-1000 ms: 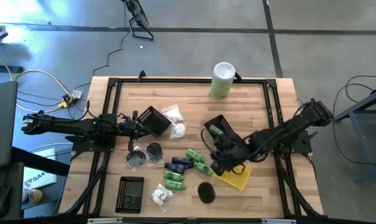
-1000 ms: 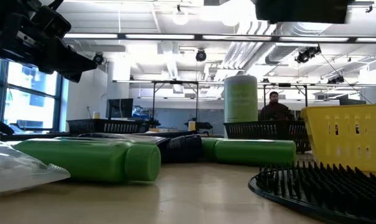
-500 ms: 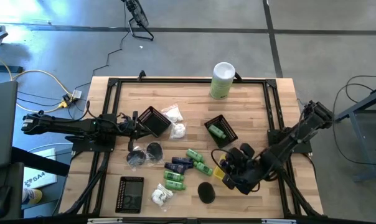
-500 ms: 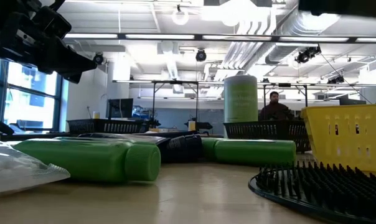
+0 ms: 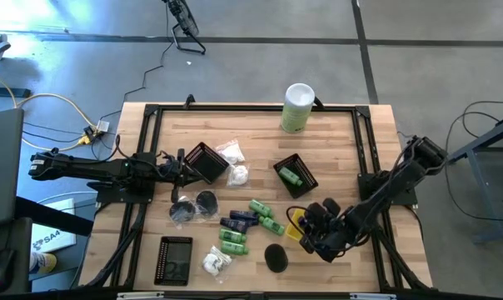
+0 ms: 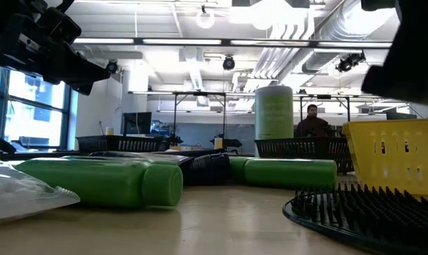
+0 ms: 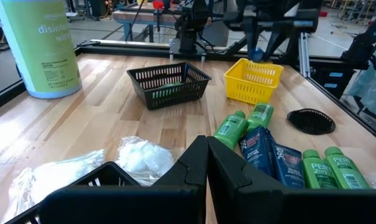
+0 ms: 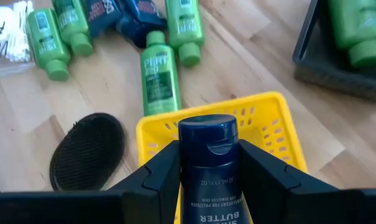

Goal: Pick & Place Travel size toiletries
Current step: Put the shaving cream tube into the yellow bin

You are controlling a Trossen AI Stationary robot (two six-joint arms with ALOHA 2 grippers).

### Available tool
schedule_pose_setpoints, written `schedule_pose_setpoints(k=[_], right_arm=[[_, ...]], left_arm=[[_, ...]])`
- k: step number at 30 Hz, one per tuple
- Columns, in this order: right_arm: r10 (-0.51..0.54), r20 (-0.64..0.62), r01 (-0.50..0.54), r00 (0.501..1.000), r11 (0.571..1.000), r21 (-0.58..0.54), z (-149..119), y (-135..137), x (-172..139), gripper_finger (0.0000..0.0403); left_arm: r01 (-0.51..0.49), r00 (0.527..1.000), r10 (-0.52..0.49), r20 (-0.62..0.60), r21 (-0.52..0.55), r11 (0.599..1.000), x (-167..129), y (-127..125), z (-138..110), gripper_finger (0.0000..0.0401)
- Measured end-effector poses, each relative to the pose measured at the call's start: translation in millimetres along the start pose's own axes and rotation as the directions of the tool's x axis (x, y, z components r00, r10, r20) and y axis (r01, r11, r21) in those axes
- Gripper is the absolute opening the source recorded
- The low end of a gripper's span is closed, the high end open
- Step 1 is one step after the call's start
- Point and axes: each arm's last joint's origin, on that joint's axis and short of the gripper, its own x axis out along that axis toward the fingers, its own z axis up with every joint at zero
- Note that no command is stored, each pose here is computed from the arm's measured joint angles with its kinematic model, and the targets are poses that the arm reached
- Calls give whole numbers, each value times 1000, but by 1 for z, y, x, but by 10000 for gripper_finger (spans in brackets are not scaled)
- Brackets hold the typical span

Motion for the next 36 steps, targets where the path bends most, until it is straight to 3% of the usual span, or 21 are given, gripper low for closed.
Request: schedule_pose_setpoints(k=[10, 17, 28, 36], right_arm=[[-32, -71, 30, 997, 999, -31, -17, -19, 17, 137], [34, -59, -35, 998, 999, -17, -25, -23, 28, 137], [42, -80, -44, 996, 999, -23, -27, -25, 30, 138], [49, -108, -52, 993, 998, -23, -28, -25, 30, 161]], left_arm=[[0, 1000, 0, -1, 1, 1000, 0, 0, 0, 1], [-1, 1000, 1, -5, 3, 1000, 0, 0, 0, 1], [-1, 1000, 1, -4, 4, 1000, 0, 0, 0, 1], [-1, 1000, 1, -4, 4, 1000, 0, 0, 0, 1]])
